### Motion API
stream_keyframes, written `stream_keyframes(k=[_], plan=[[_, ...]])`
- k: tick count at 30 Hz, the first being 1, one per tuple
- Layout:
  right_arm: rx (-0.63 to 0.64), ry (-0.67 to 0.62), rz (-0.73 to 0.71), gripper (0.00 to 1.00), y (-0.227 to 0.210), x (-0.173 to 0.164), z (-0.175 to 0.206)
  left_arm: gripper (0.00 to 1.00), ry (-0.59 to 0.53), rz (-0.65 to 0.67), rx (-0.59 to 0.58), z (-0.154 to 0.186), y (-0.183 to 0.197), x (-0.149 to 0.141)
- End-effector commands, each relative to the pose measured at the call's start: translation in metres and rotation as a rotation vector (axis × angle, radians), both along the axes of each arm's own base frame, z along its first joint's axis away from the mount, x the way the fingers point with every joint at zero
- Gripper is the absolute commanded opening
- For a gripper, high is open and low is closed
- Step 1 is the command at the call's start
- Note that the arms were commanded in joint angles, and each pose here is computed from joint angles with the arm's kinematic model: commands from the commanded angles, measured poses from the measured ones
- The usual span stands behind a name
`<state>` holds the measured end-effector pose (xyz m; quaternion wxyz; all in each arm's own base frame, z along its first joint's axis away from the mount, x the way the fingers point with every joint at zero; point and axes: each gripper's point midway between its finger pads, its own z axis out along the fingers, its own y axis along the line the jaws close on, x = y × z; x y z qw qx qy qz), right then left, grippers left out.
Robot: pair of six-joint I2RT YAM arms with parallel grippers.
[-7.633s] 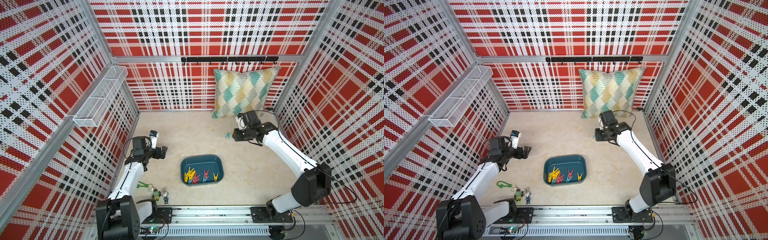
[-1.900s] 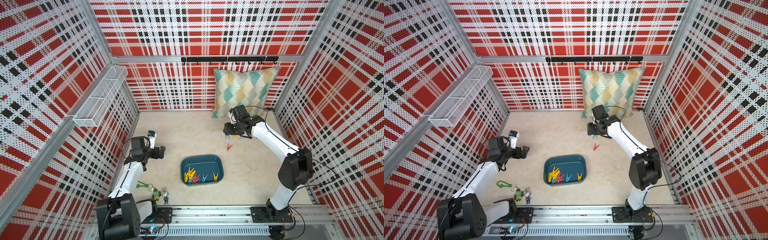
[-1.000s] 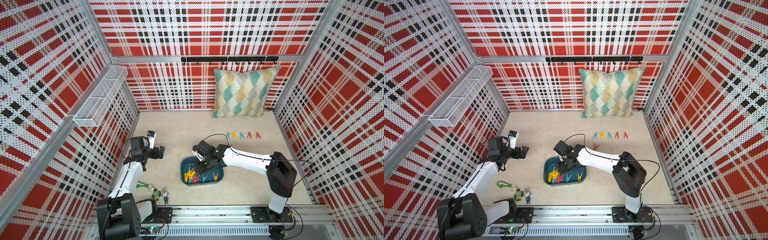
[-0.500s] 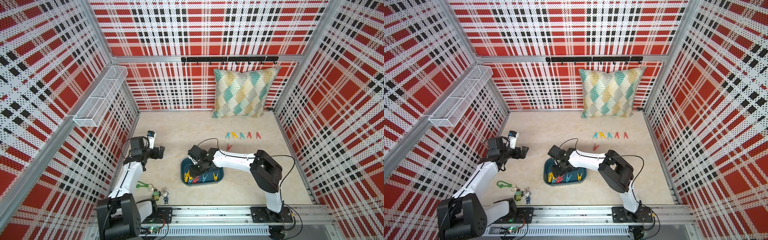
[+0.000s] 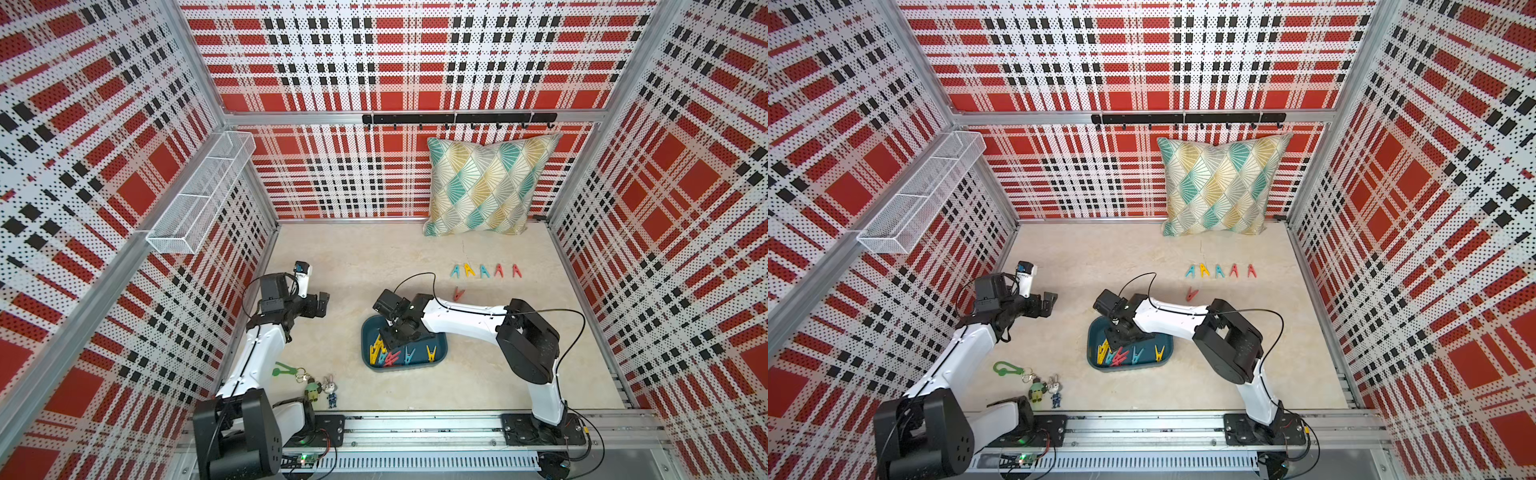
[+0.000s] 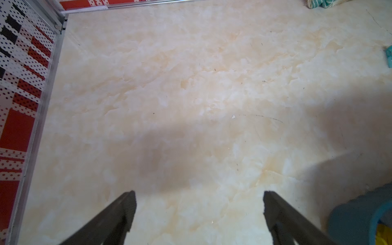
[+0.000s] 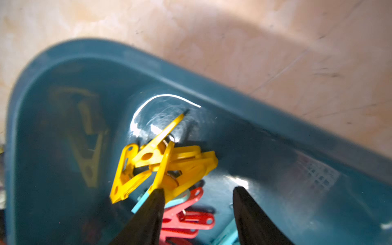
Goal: Take the clothespins out of the storage box
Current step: Pick up the clothespin from the storage box.
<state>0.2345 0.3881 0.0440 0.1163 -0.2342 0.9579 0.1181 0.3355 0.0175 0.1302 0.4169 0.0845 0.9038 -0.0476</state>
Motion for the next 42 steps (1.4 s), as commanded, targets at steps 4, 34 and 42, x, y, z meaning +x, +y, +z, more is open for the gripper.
stream_keyframes(k=[4,34,42], plan=[[-0.056,-0.077,-0.034,0.57,-0.010,0.012,0.011,0.99,-0.040,0.002,0.007,0.014,0.003,0.002],[0.113,-0.004,-0.241,0.32,0.013,0.021,0.017,0.99,-0.054,-0.005,0.002,0.018,0.001,0.002],[0.106,0.021,-0.272,0.32,0.008,0.023,0.006,0.99,-0.058,-0.006,0.002,0.019,0.001,0.001]])
